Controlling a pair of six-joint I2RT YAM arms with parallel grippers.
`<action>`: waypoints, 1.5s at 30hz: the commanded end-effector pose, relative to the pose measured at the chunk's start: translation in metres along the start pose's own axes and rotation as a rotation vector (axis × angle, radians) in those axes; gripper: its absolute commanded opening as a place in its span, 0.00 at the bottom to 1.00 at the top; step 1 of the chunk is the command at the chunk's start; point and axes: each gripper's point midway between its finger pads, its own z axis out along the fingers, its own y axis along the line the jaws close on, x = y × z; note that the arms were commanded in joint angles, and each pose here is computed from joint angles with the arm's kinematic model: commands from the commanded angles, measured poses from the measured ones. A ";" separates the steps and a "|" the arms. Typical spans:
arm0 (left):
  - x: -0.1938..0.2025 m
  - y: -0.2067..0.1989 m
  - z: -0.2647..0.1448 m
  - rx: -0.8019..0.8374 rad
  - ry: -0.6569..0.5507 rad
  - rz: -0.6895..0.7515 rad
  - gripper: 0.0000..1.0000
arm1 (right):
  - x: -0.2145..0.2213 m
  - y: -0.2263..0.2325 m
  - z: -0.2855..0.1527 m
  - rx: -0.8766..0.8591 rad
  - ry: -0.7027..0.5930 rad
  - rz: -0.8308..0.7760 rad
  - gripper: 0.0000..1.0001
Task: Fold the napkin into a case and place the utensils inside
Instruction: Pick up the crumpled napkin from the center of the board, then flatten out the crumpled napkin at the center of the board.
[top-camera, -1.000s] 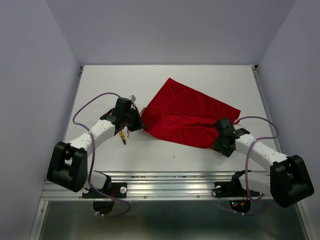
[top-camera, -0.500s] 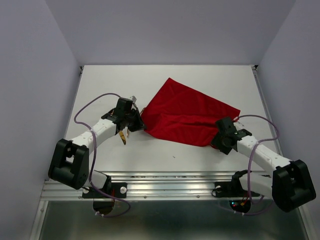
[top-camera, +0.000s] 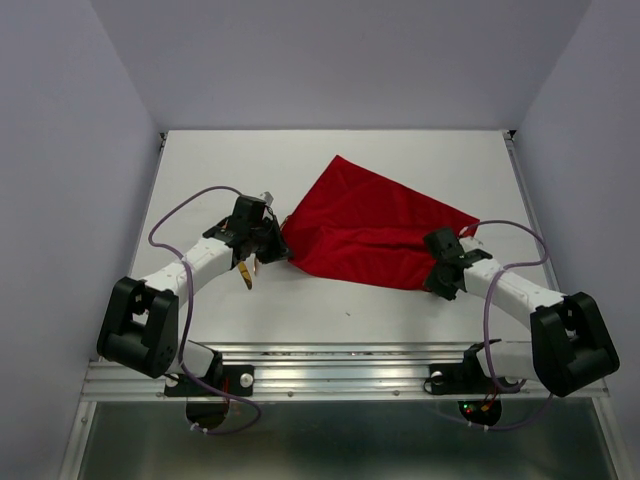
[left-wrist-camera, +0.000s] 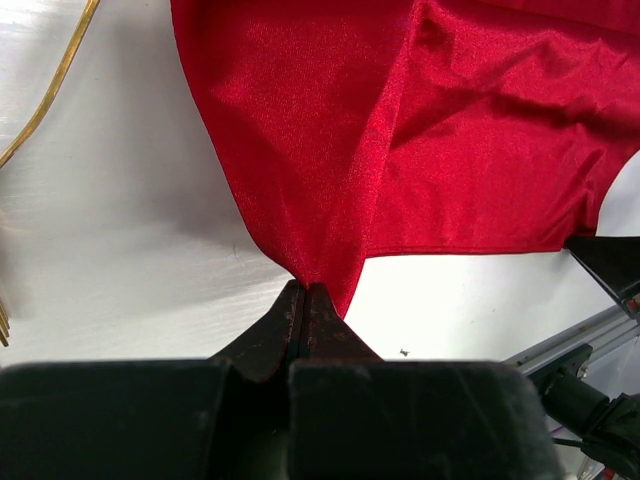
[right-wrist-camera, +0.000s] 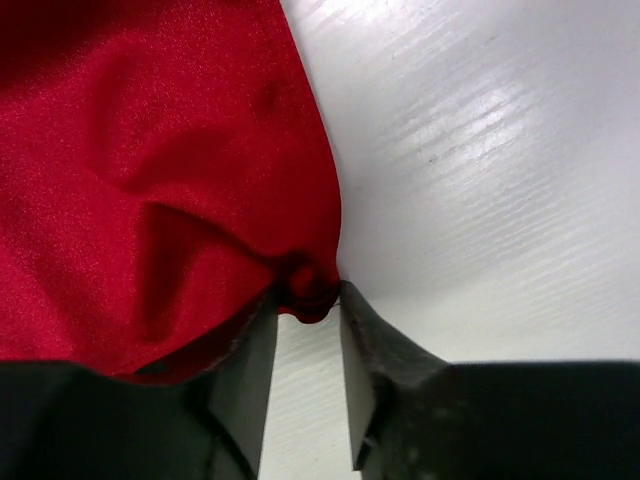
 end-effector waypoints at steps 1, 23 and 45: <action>-0.008 -0.011 -0.006 0.033 -0.033 0.031 0.00 | 0.001 0.000 0.008 0.004 -0.016 -0.006 0.32; -0.104 -0.104 -0.058 0.173 -0.182 0.165 0.00 | -0.151 0.049 -0.139 -0.173 -0.445 -0.021 0.01; -0.183 -0.248 -0.297 0.545 -0.709 0.459 0.00 | -0.296 0.044 -0.460 -0.635 -1.028 0.146 0.01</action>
